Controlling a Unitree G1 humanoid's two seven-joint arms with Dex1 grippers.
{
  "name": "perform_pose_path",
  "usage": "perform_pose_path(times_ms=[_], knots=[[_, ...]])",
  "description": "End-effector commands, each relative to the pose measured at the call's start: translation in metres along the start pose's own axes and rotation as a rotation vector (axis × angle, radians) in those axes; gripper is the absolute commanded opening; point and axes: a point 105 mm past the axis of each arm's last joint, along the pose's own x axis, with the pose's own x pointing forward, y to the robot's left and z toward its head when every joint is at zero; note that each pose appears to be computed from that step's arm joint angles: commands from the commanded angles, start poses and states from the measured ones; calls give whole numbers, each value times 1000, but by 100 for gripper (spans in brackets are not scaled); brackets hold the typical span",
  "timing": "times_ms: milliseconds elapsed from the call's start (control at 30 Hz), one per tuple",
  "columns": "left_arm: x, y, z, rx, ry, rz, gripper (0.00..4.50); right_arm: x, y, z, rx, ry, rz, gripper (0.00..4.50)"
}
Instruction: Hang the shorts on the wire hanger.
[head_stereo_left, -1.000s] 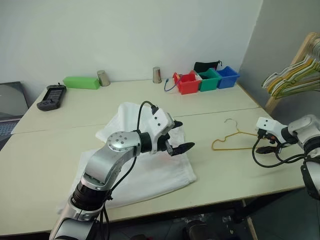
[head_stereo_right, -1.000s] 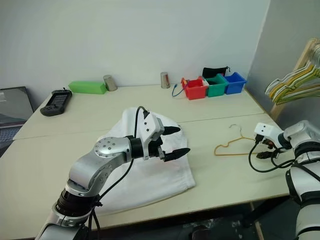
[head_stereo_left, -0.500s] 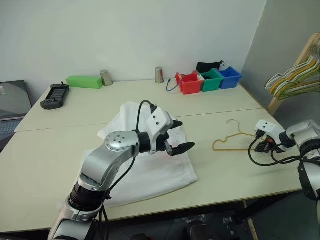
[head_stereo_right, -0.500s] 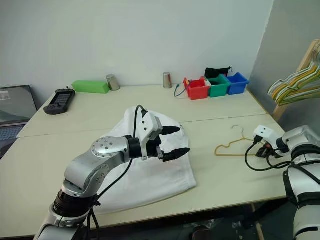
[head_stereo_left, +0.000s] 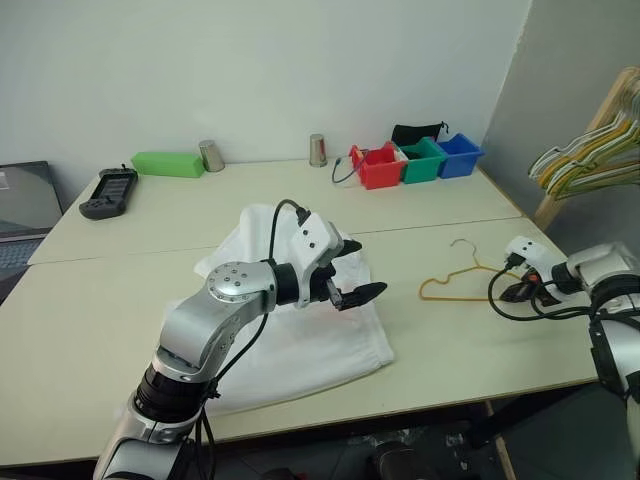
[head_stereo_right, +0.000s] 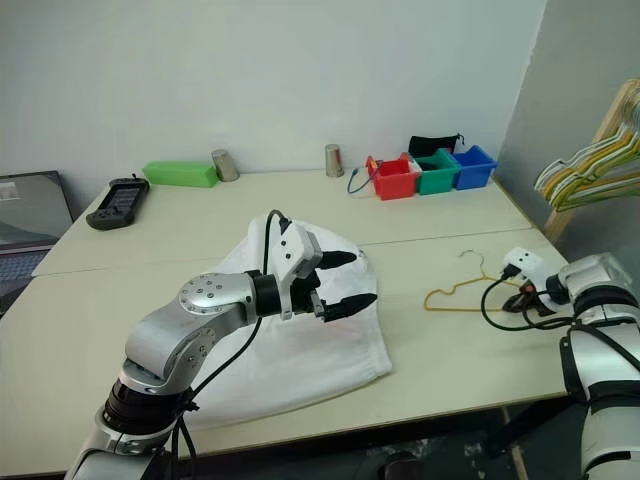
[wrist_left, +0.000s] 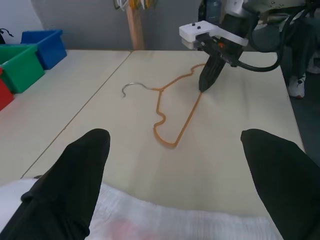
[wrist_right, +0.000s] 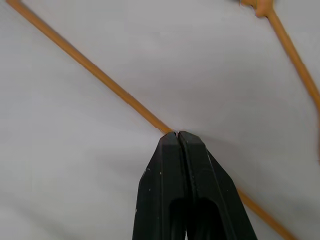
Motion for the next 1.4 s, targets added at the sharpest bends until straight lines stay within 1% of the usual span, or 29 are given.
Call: perform_pose_path(times_ms=[33,100,200,300,333,400,467,500,533,567,600,733,767,800,933,1000,1100,1267,1367,1400], knots=[[-1,-4,10,25,-41,6,450,-5,7,24,205,-143,58,3],[-1,-4,10,22,-43,9,450,-3,10,26,252,-148,65,3],[-3,-5,9,16,-46,11,450,-1,16,23,196,-94,103,3],[-4,-5,7,17,-42,11,450,-3,18,24,36,-63,118,3],[-4,-4,6,17,-41,11,450,-6,17,26,-39,-62,108,3],[-5,-4,6,17,-41,10,450,-11,16,29,-121,-67,102,3],[-7,-2,7,19,-42,9,450,-29,17,34,-265,-40,136,39],[-8,0,6,22,-37,11,450,-36,12,26,-411,42,105,47],[-9,2,4,24,-32,15,450,-38,7,18,-498,110,76,73],[-10,3,3,26,-29,18,450,-38,3,13,-548,151,57,94],[-10,3,3,26,-27,18,450,-36,-1,8,-593,184,30,127],[-13,4,2,30,-21,27,450,-29,0,6,-586,186,40,224],[-14,5,2,29,-19,30,450,-27,-1,6,-582,186,35,234],[-15,5,2,29,-17,32,450,-26,-2,5,-574,185,20,268],[-16,4,1,25,-14,39,450,-22,-10,4,-529,187,-46,348],[-17,3,1,23,-14,42,450,-22,-12,1,-490,194,-61,399],[-17,3,2,24,-13,42,450,-19,-15,-5,-453,212,-80,399],[-19,3,5,27,-14,46,450,-10,-9,-13,-316,193,-35,399],[-19,3,7,27,-17,47,450,-9,-7,-15,-267,178,-23,348],[-20,2,7,27,-16,47,450,-9,-8,-16,-258,179,-28,323]])
